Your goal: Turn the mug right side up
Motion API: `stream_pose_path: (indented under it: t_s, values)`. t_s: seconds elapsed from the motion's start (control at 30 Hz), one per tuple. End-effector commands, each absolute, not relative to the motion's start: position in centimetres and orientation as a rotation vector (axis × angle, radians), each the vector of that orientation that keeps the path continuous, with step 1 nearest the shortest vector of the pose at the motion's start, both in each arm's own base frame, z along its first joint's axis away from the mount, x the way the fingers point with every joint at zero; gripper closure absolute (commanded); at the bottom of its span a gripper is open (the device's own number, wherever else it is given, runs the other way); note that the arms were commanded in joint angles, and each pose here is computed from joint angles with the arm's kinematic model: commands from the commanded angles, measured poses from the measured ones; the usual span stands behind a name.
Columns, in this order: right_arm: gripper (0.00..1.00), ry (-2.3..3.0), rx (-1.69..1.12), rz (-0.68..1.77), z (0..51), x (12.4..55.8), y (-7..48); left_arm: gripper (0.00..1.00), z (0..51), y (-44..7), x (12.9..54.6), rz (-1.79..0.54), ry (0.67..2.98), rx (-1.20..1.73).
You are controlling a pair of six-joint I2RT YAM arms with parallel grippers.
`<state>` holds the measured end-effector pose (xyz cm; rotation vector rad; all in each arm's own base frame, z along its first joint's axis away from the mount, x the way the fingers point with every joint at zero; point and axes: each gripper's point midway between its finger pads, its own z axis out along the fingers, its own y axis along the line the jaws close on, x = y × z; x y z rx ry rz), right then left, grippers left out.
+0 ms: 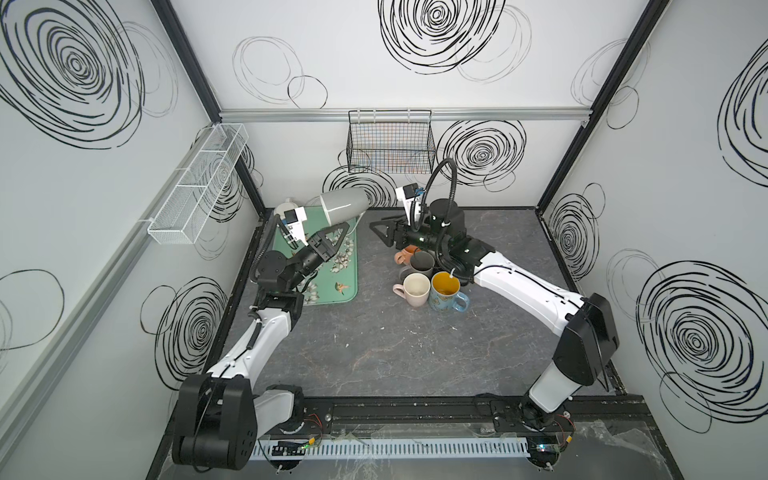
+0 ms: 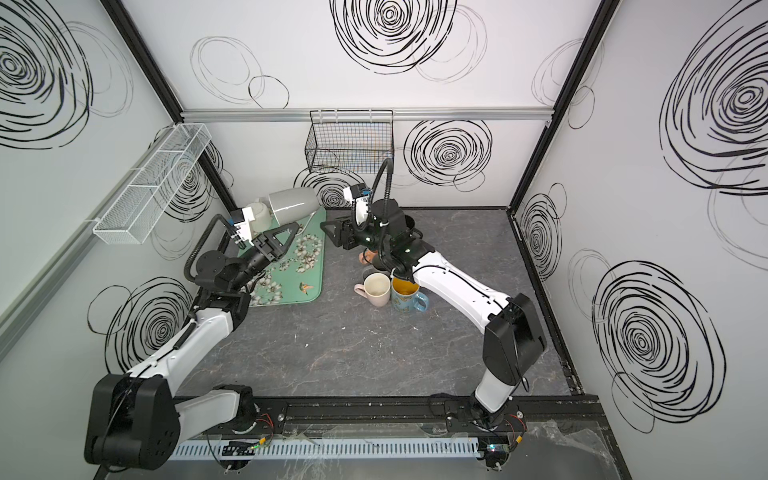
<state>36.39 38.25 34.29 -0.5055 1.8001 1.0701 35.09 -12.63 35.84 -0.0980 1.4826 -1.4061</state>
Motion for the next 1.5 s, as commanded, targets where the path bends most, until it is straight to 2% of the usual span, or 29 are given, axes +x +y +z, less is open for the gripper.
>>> stream_pose_path:
  t_s: [0.0,0.17,0.37,0.6,0.83,1.2,1.47]
  values:
    - [0.39,1.841,-0.477,0.826,33.6,36.6,34.0,1.00,38.6,-12.4,34.3,-1.269,1.419,0.017]
    - [0.38,1.894,-0.414,0.731,32.8,37.0,29.0,1.00,35.8,-14.7,34.3,-1.069,1.616,0.144]
    - [0.38,1.960,-0.303,0.667,31.2,37.5,22.4,1.00,31.6,-19.7,31.9,-0.708,1.875,0.570]
    - [0.39,2.013,-0.171,0.626,29.4,37.7,15.9,1.00,28.7,-25.3,27.3,-0.442,1.857,1.073]
    - [0.39,2.037,-0.125,0.615,28.2,37.6,13.7,1.00,22.3,-28.1,24.6,-0.128,1.888,1.498]
    - [0.39,2.058,-0.128,0.605,27.2,37.8,13.3,1.00,14.7,-27.5,24.7,0.121,1.931,1.784]
    - [0.40,2.064,-0.123,0.600,26.8,38.0,12.8,1.00,12.1,-28.8,25.5,0.024,1.956,1.805]
